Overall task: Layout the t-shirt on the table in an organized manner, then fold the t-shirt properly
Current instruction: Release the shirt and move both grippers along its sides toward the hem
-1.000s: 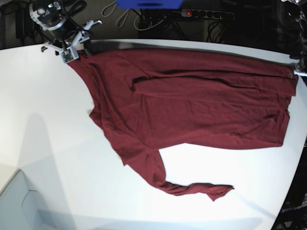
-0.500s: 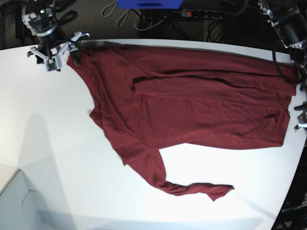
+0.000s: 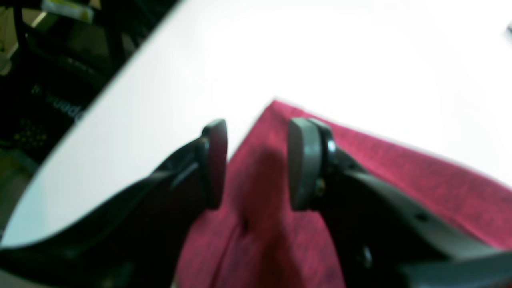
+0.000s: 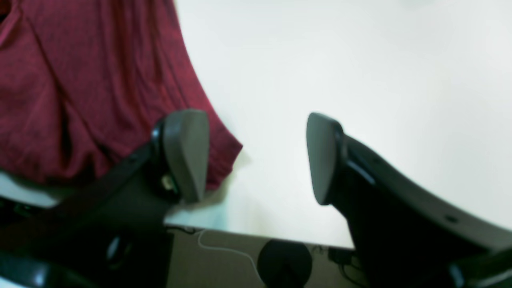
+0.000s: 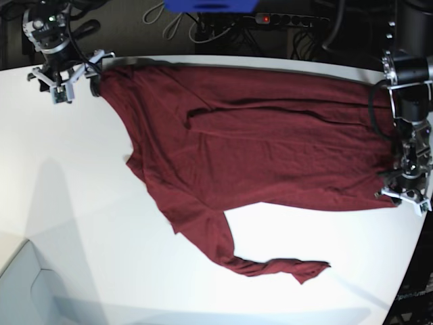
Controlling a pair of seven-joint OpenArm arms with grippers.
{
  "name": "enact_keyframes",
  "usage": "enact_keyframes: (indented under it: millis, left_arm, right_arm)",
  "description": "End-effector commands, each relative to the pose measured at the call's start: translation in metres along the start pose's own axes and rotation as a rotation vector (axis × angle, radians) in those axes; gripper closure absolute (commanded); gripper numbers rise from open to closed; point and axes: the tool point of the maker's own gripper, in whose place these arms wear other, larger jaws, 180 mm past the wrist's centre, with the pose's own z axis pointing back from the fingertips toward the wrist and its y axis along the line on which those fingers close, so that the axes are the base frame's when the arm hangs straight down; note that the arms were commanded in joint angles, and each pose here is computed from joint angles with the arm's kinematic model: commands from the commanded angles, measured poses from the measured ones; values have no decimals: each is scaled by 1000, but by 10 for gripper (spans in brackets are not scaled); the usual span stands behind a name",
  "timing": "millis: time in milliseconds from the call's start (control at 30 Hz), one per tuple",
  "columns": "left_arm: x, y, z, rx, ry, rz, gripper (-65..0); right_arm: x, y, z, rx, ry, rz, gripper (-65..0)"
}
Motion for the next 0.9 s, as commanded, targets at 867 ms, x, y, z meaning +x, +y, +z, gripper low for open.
enact_keyframes:
  millis: [867]
  left_arm:
    - [-20,-13,-4,-20,-32,-117,-243]
  right_arm:
    - [143,42,-94,198,-215,48,-390]
